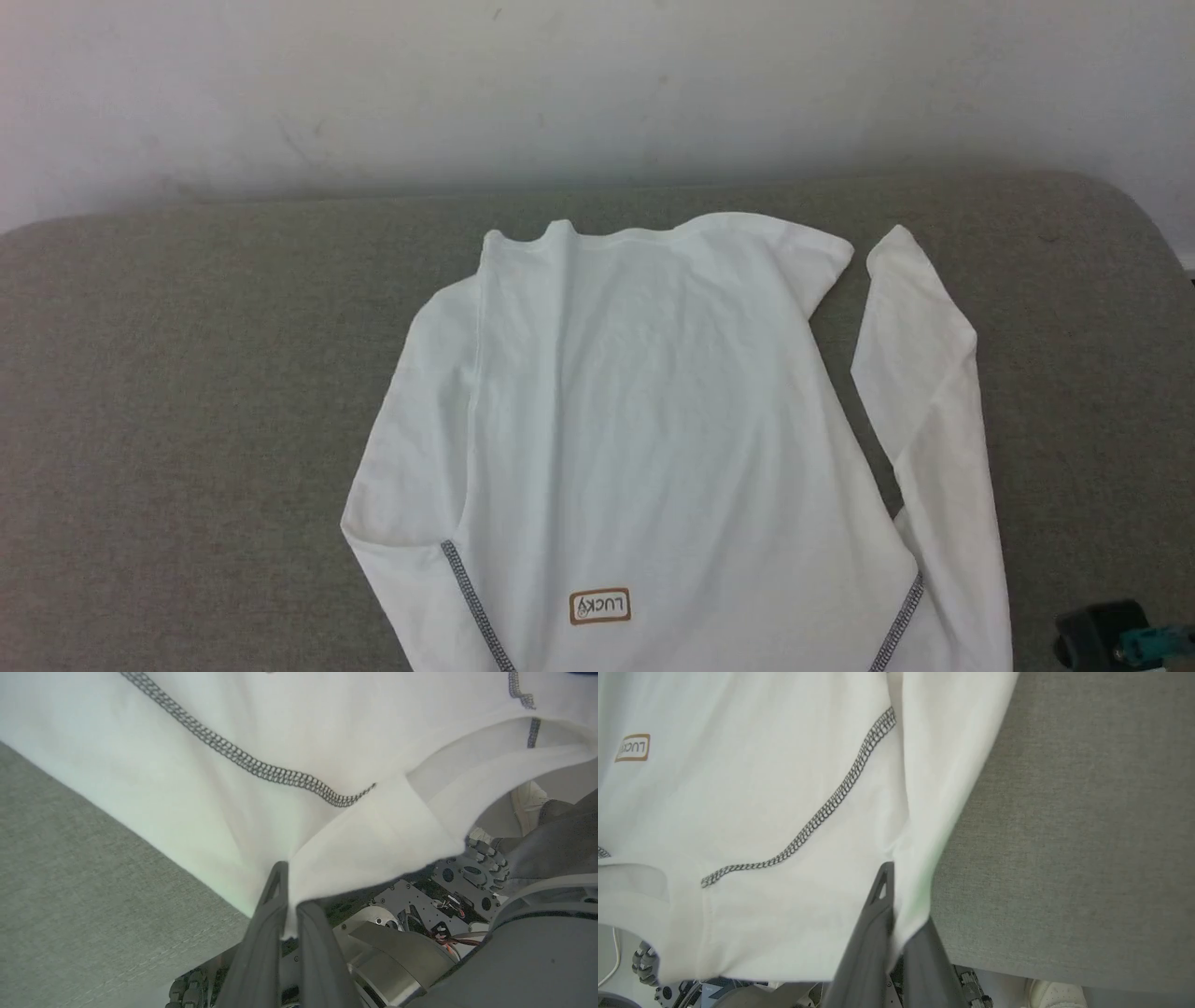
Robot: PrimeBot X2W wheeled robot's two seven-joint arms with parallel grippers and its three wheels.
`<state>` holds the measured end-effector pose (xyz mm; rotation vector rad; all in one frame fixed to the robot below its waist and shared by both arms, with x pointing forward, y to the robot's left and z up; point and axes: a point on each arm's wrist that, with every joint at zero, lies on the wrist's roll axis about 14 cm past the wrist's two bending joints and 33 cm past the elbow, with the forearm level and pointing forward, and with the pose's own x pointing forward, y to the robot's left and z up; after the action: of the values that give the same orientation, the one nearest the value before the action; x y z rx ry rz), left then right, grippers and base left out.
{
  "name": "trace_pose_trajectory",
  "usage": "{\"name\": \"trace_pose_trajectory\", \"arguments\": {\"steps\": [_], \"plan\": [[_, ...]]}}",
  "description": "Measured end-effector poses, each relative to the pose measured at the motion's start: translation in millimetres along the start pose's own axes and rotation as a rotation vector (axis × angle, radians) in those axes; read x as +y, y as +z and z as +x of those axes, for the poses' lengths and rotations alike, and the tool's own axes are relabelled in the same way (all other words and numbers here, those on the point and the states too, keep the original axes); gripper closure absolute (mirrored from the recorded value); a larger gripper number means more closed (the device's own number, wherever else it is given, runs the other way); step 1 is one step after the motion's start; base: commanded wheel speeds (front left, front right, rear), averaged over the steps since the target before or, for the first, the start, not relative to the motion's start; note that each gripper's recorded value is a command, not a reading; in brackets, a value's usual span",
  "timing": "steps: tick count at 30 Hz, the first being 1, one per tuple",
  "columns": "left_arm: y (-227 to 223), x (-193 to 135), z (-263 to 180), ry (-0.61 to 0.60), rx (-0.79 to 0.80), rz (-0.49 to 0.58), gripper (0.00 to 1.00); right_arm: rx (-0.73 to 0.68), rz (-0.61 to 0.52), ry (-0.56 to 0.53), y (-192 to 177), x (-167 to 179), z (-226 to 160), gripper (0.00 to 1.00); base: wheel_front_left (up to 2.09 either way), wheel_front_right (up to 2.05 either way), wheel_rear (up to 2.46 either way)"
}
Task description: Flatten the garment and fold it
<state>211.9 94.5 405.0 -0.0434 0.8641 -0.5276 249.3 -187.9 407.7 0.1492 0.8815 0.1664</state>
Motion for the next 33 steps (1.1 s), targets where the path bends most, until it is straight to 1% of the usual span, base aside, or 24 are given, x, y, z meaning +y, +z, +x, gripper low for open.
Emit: {"name": "trace_pose_trajectory", "arguments": {"steps": [7,13,15,16,17,18,19,22,26,27,28,30,33], "plan": [[9,10,9,0.031,-0.088,0.005,1.00,-0.041,-0.022,0.002,5,2,6,1.00,0.00,0.00,0.00],[-6,13,18,0.026,-0.054,-0.015,1.00,-0.036,-0.007,0.016,-5,8,13,1.00,0.00,0.00,0.00],[-12,13,21,0.028,-0.043,-0.024,0.67,-0.036,0.000,0.020,-8,9,15,0.99,0.00,0.00,0.00],[-17,13,24,0.025,-0.038,-0.034,0.55,-0.033,0.009,0.017,-11,8,18,0.93,0.00,0.00,0.00],[-17,13,24,0.025,-0.038,-0.034,0.00,-0.033,0.009,0.017,-11,8,18,0.78,0.00,0.00,0.00],[-17,14,25,0.030,-0.042,-0.039,0.00,-0.041,0.015,0.015,-11,8,19,0.53,0.00,0.00,0.00],[-18,15,27,0.033,-0.043,-0.042,0.00,-0.053,0.023,0.011,-11,6,20,0.00,0.00,0.00,0.00],[-17,18,30,0.044,-0.058,-0.044,0.00,-0.065,0.030,0.005,-10,4,22,0.00,0.00,0.00,0.00],[-5,19,29,0.045,-0.101,-0.074,0.00,-0.076,0.050,0.019,-5,6,20,0.00,0.00,0.00,0.00],[6,24,24,0.056,-0.134,-0.112,0.00,-0.085,0.049,0.019,2,3,15,0.00,0.00,0.00,0.00],[6,24,24,0.056,-0.134,-0.112,0.00,-0.085,0.049,0.019,2,3,15,0.00,0.00,0.00,0.00],[16,29,16,0.066,-0.164,-0.159,0.00,-0.101,0.049,0.010,12,-2,8,0.00,0.00,0.00,0.00],[31,35,0,0.081,-0.208,-0.193,0.00,-0.166,0.038,-0.025,34,-13,-7,0.00,0.00,0.00,0.00]]}}
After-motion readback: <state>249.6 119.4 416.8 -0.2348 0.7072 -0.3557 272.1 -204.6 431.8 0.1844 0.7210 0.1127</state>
